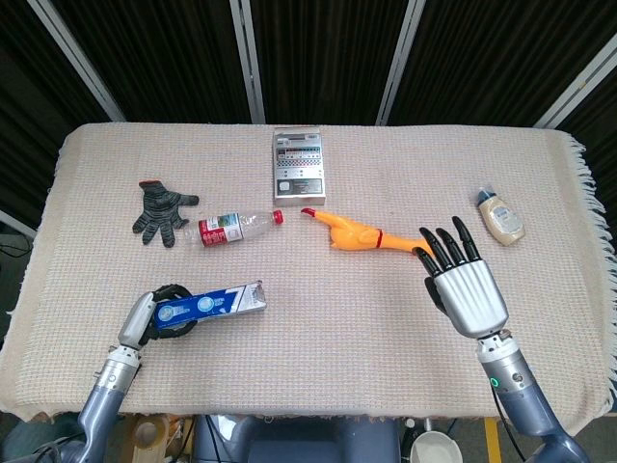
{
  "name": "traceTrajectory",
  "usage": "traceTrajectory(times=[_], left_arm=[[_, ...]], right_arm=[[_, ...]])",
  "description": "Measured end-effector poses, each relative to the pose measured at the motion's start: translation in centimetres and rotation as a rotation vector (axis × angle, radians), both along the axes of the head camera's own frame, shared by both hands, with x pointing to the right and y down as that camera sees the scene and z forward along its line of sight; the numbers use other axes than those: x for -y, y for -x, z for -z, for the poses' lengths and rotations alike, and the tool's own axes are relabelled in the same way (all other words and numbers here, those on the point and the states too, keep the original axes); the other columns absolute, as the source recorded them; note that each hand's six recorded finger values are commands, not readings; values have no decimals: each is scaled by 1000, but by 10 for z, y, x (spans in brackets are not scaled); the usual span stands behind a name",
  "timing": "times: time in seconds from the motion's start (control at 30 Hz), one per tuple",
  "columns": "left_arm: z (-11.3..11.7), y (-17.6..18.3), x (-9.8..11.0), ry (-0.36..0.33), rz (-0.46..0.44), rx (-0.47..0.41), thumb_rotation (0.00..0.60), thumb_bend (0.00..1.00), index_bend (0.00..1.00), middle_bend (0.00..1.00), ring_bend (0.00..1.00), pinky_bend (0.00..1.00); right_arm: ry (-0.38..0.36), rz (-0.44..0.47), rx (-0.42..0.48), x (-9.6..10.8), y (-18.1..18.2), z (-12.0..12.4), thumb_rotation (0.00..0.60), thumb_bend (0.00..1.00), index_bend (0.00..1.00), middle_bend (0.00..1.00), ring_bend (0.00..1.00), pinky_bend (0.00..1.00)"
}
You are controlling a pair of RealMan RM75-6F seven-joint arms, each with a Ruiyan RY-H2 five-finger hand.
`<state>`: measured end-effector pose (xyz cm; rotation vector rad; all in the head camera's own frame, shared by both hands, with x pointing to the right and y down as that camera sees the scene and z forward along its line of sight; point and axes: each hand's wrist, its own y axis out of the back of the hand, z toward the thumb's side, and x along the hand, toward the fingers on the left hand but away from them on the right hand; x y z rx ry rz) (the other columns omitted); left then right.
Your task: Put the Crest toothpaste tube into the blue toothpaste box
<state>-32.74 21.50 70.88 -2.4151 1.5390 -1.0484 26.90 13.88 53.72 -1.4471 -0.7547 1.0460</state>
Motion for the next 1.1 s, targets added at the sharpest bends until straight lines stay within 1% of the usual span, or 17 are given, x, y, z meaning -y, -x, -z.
traceTrajectory(times=[0.2, 0.3, 0.4, 0.47, 0.57, 0.67, 0.83, 0.93, 1.1], left_arm=[[-4, 2, -4, 4, -22, 39, 600, 335, 628, 497, 306, 378], [-5, 1, -6, 0, -50, 64, 600, 329, 607, 442, 281, 372], [-5, 0, -7, 4, -65, 62, 600, 317, 571, 329, 220, 340], [-4, -1, -7, 3, -80, 61, 600, 284, 535, 251, 164, 300], [1, -1, -6, -7, -112, 72, 600, 222, 496, 193, 117, 263], [6, 1, -3, -28, -137, 107, 600, 203, 471, 174, 92, 236], [21, 5, 0, -53, -178, 179, 600, 158, 401, 124, 20, 169], [28, 10, 1, -46, -191, 222, 600, 130, 384, 106, 1, 141], [31, 22, 0, -19, -199, 300, 600, 22, 329, 71, 0, 99]], right_arm=[[3, -8, 3, -1, -4, -1, 600, 450, 308, 177, 180, 0], [4, -12, 5, -1, -6, -2, 600, 450, 311, 176, 179, 0], [6, -15, 7, -2, -8, -2, 600, 450, 311, 177, 179, 0], [7, -15, 6, -2, -8, -3, 600, 450, 311, 177, 180, 0], [8, -17, 8, -2, -8, -3, 600, 450, 311, 177, 180, 0], [10, -21, 15, -2, -7, -3, 600, 450, 312, 177, 180, 0], [14, -22, 17, -2, -7, -4, 600, 450, 313, 177, 180, 0], [15, -25, 22, -3, -7, -4, 600, 450, 313, 177, 179, 0], [19, -27, 20, -3, -8, -5, 600, 450, 313, 177, 180, 0]])
